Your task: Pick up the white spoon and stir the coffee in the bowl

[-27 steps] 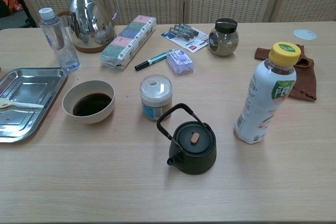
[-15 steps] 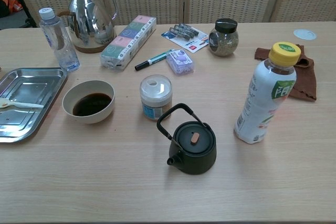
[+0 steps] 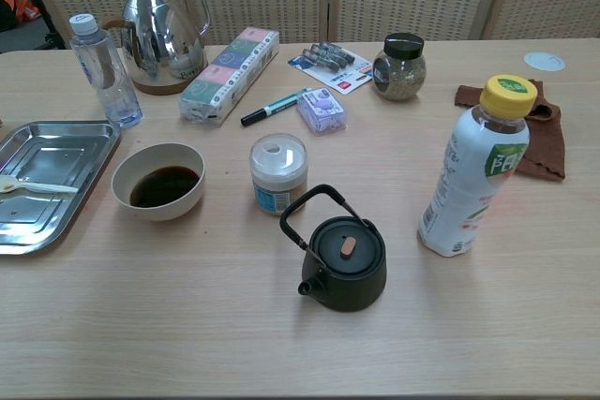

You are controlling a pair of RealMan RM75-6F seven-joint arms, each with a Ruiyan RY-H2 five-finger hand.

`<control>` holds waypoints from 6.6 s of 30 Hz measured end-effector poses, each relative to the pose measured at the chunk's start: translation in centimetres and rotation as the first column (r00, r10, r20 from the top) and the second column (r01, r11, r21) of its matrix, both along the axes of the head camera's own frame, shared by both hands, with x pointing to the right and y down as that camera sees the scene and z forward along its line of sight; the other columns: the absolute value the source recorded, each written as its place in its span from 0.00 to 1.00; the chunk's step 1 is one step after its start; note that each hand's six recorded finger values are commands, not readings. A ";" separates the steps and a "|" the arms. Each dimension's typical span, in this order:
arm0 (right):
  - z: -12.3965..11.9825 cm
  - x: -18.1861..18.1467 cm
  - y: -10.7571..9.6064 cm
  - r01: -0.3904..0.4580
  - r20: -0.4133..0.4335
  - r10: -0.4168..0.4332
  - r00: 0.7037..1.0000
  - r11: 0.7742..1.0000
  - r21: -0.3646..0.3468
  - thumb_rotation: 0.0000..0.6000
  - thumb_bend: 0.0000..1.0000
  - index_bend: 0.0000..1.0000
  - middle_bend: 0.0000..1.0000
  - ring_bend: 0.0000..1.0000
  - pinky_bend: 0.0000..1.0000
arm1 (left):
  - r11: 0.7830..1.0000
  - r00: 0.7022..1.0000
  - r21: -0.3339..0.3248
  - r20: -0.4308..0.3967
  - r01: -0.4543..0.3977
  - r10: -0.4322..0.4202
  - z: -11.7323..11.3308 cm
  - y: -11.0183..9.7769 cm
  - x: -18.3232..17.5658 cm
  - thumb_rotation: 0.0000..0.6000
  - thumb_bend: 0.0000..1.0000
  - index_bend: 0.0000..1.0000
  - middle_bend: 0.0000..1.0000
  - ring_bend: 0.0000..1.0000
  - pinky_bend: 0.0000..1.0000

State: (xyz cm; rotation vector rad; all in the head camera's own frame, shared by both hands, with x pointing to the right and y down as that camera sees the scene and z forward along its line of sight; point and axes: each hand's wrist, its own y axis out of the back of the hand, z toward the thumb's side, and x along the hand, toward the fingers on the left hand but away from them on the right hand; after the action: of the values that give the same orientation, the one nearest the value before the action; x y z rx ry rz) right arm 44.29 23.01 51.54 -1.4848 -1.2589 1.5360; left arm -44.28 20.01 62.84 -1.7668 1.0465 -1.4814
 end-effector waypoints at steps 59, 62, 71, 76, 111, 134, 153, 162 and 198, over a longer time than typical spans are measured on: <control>1.1 1.0 -0.5 -0.046 0.050 0.048 0.998 0.997 -0.054 1.00 0.00 0.00 0.00 0.00 0.00 | 0.975 0.997 -0.217 0.051 -0.047 0.060 12.9 -4.4 5.8 1.00 0.39 0.48 0.00 0.00 0.00; 1.1 1.1 -0.5 -0.049 0.051 0.052 0.997 0.997 -0.055 1.00 0.00 0.00 0.00 0.00 0.00 | 0.975 0.997 -0.217 0.053 -0.046 0.059 13.1 -4.2 5.8 1.00 0.39 0.48 0.00 0.00 0.00; 1.2 1.1 -0.5 -0.049 0.053 0.052 0.997 0.997 -0.061 1.00 0.00 0.00 0.00 0.00 0.00 | 0.977 0.996 -0.210 0.063 -0.043 0.058 13.8 -3.9 5.6 1.00 0.39 0.49 0.00 0.00 0.00; 1.3 1.1 -0.5 -0.049 0.053 0.053 0.997 0.997 -0.065 1.00 0.00 0.00 0.00 0.00 0.00 | 0.976 0.996 -0.211 0.062 -0.044 0.058 14.1 -3.8 5.7 1.00 0.39 0.51 0.00 0.00 0.00; 1.3 1.1 -0.5 -0.053 0.066 0.058 0.996 0.996 -0.071 1.00 0.00 0.00 0.00 0.00 0.00 | 0.989 0.999 -0.147 0.018 -0.029 0.032 13.9 -3.6 5.7 1.00 0.44 0.63 0.00 0.00 0.00; 1.5 0.8 -0.3 -0.049 0.068 0.055 0.996 0.995 -0.083 1.00 0.00 0.00 0.00 0.00 0.00 | 1.000 0.893 -0.016 -0.451 -0.015 0.006 5.5 -4.1 9.6 1.00 0.44 0.65 0.00 0.00 0.00; 1.7 1.0 -0.3 -0.055 0.065 0.061 0.996 0.994 -0.094 1.00 0.00 0.00 0.00 0.00 0.00 | 0.951 0.472 -0.303 -0.831 0.056 -0.293 6.0 -4.1 16.5 1.00 0.43 0.65 0.00 0.00 0.00; 2.0 1.3 -0.4 -0.064 0.064 0.071 0.995 0.993 -0.103 1.00 0.00 0.00 0.00 0.00 0.00 | 0.941 0.401 -0.331 -0.855 0.067 -0.329 8.1 -4.1 18.4 1.00 0.43 0.66 0.00 0.00 0.00; 2.9 1.8 -0.5 -0.080 0.059 0.088 0.994 0.988 -0.129 1.00 0.00 0.00 0.00 0.00 0.00 | 0.921 0.380 -0.390 -0.849 0.021 -0.368 11.3 -2.9 21.1 1.00 0.43 0.66 0.00 0.00 0.00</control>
State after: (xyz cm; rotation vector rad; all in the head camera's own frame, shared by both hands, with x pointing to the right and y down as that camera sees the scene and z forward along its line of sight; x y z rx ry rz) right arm 46.12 22.50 54.42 -1.5911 -1.2961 1.6622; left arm -23.14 17.09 74.17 -2.9330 1.6441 -0.6637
